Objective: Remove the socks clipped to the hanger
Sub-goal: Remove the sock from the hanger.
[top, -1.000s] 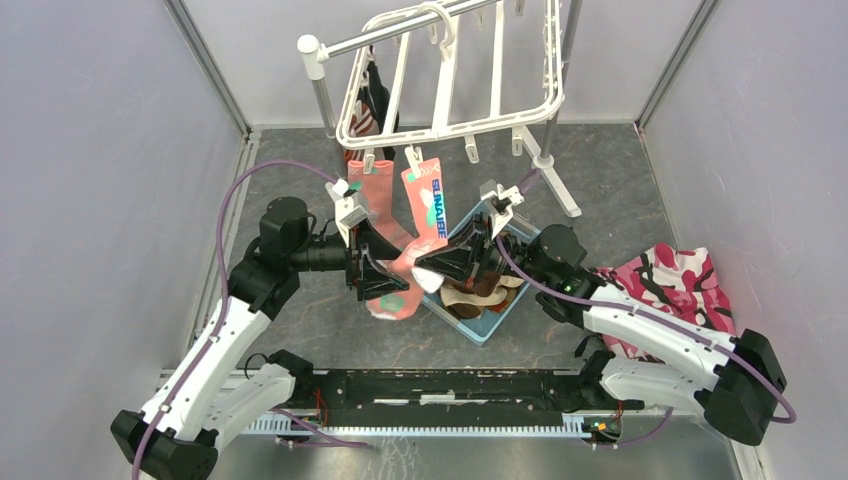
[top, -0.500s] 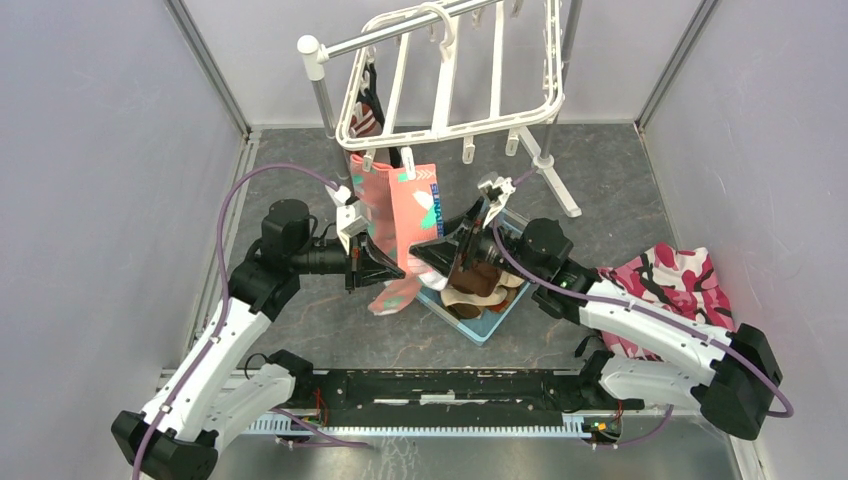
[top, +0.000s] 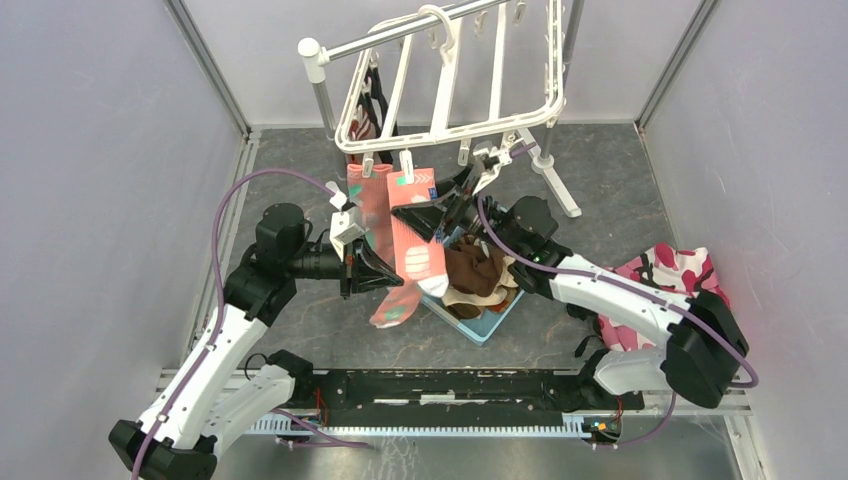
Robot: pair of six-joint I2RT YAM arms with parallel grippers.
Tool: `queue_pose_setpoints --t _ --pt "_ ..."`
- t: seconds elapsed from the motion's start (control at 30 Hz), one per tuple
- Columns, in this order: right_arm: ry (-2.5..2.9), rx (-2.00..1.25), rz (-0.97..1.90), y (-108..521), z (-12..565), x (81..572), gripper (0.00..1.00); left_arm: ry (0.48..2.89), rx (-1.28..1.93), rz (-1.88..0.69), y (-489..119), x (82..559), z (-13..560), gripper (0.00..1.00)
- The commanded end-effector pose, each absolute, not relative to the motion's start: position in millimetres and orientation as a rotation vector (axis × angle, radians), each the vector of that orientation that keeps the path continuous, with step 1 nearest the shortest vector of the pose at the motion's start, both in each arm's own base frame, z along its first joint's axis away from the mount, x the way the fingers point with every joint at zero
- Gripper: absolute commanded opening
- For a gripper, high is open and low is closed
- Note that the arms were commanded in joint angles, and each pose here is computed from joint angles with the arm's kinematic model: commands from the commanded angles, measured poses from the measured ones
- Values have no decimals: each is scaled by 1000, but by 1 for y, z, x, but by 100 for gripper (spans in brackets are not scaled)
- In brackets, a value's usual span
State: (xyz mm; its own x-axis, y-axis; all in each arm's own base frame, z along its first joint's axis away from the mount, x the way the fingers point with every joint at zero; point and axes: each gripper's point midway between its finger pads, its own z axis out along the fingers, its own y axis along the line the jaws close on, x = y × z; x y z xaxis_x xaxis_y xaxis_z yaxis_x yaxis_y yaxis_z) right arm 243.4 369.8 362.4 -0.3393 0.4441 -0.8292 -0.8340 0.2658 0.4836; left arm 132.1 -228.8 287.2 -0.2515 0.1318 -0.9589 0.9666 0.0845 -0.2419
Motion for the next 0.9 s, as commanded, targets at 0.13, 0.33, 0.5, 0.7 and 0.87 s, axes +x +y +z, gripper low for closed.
queue_pose_setpoints --t 0.13,0.33,0.5,0.7,0.87 --pt "971 -255 1734 350 440 243 84 1479 1163 -1388 -231 114 309 2" --pt "867 -202 1874 349 457 245 78 1473 1159 -1377 -230 114 310 2" --pt "808 -150 1941 339 461 247 71 1469 1156 -1361 -230 114 310 2" --pt "816 -124 1958 340 460 253 59 1471 1149 -1346 -230 117 311 2" --pt "832 -91 1970 342 456 260 50 1474 1140 -1327 -230 120 311 2"
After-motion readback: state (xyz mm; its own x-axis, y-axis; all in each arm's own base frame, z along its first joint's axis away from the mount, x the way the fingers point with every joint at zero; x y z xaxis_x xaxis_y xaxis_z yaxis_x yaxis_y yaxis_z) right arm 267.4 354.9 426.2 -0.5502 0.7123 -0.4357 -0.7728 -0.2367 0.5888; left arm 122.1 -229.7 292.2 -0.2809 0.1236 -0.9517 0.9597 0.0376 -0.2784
